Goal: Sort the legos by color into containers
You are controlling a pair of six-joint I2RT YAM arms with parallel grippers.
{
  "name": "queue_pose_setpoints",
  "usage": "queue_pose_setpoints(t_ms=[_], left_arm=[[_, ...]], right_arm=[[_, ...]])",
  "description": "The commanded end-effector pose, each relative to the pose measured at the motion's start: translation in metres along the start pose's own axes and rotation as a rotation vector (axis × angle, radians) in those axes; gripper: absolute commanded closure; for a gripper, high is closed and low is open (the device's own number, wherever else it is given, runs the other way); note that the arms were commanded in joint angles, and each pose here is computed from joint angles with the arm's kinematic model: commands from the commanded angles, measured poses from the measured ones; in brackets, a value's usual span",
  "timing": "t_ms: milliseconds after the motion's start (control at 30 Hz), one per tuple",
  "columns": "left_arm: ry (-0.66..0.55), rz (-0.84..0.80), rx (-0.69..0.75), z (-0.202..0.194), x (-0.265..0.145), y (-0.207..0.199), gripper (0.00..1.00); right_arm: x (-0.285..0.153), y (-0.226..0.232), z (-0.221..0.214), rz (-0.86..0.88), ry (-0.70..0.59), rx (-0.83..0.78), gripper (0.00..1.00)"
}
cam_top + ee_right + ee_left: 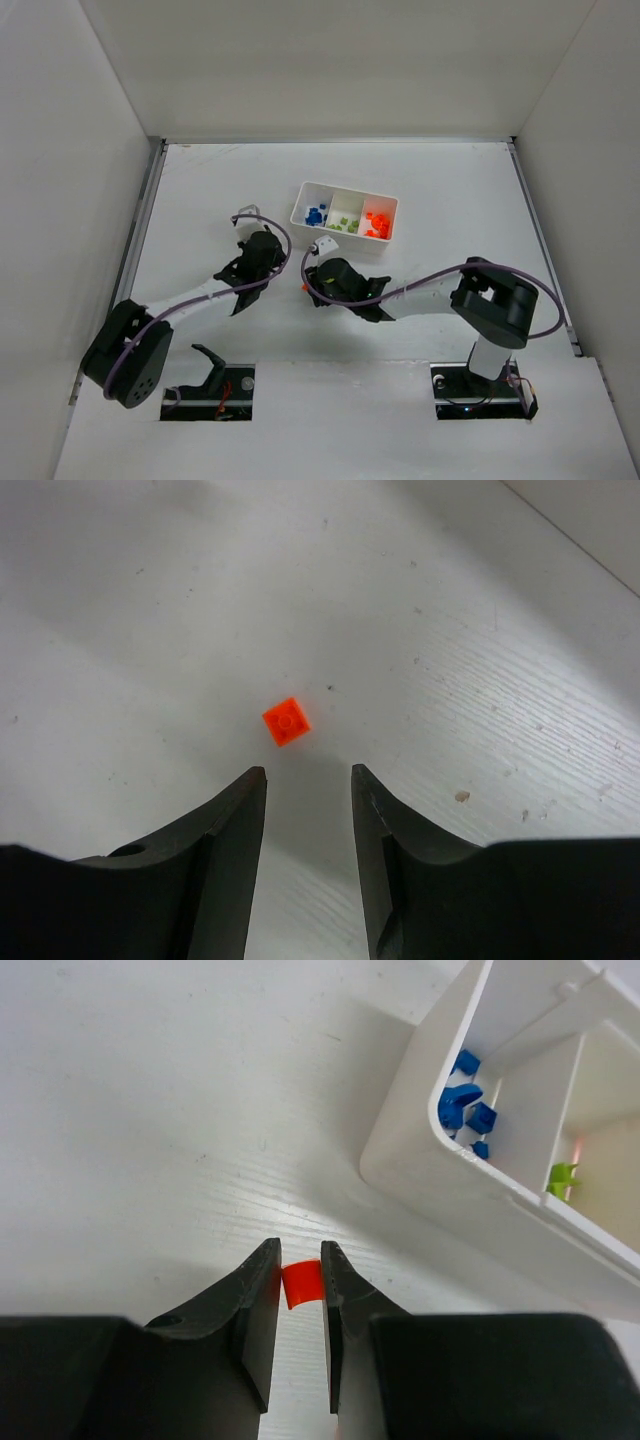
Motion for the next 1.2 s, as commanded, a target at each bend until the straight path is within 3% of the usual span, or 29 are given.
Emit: queue_pose_setpoints(t_ms=[0,600,800,933,1167], left_arm=[[-0.002,-0.046,-0.038,0.004,-0.008,0.004,0.87],[-0.004,-0.050,-0.106,0.003,-0.011,0.029,0.87],[-0.005,-0.048,-0.111,0.003,-0.009,0.029,0.87],[-0.011,-0.053,-0.109,0.006,-0.010,0.028,0.87],[-0.010,-0.079,-0.108,0.008,-0.010,0.018,0.87]], right_arm=[[0.007,0.011,0.009,0.026,-0.004,-0.044,0.55],[0.035,0.013,-0.001,-0.005,0.085,-0.194,0.59],[0.037,0.012,-0.004,-0.011,0.101,-0.187,0.76],[0.025,0.016,0.006,0.009,0.061,-0.145,0.81],[-0.016,0.009,0.048,0.029,-0.076,-0.047,0.81]])
Point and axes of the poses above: each gripper's point midway between its finger pads, its own x axis out along the fingers, its own y axis along the line the jaws close on, z = x × y, the point moved 9 cm from there along -x, back along the fingers, and after that the axes turned 8 degrees about x, right-handed, at the moved point
